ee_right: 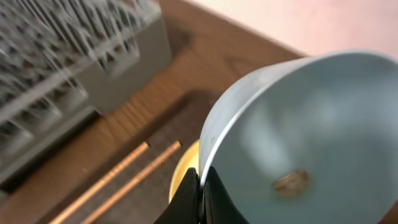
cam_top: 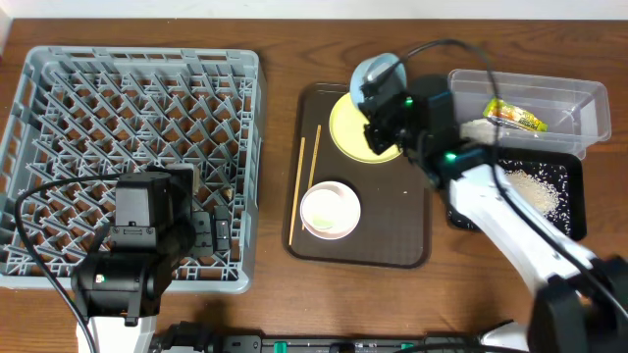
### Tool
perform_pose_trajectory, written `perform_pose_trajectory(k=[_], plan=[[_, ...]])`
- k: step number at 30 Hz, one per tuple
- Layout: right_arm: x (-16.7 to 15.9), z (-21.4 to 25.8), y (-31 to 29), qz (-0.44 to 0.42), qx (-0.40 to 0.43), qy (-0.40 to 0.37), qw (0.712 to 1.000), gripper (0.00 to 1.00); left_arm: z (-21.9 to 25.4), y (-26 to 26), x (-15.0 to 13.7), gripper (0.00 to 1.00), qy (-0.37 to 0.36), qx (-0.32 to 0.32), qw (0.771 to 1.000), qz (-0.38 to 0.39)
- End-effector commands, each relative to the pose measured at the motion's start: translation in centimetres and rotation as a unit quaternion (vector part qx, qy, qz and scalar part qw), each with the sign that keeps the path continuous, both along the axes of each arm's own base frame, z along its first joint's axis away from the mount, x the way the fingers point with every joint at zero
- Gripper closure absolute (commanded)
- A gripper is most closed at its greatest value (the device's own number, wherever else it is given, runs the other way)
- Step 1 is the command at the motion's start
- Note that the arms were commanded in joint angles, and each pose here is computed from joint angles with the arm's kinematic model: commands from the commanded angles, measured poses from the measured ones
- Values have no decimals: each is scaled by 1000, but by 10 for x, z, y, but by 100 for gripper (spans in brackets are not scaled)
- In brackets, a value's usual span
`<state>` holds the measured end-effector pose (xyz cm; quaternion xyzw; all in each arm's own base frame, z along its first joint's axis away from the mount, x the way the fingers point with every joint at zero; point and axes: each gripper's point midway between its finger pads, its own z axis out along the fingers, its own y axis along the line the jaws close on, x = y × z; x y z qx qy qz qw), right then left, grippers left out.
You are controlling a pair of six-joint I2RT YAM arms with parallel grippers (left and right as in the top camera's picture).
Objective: Sort waste into correct bins and load items into the dishwasher
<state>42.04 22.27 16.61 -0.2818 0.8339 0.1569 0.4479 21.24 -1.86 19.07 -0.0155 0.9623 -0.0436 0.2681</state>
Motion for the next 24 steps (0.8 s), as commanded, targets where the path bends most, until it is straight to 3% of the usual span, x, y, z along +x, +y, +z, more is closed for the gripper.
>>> perform_pose_trajectory(k=[1,8,14,19,24], plan=[[9,-32,0,-10,-43,12,999,99,7,-1,2,5,-9,-6,1000,0],[8,-89,1,0,-77,60,995,99,7,-1,2,5,-9,-7,1000,0],[4,-110,5,11,-90,77,993,99,7,-1,2,5,-9,-6,1000,0],[5,-106,3,1,-106,64,992,99,7,-1,2,5,-9,-6,1000,0],[5,-67,-3,-33,-75,52,995,99,7,-1,2,5,-9,-6,1000,0]])
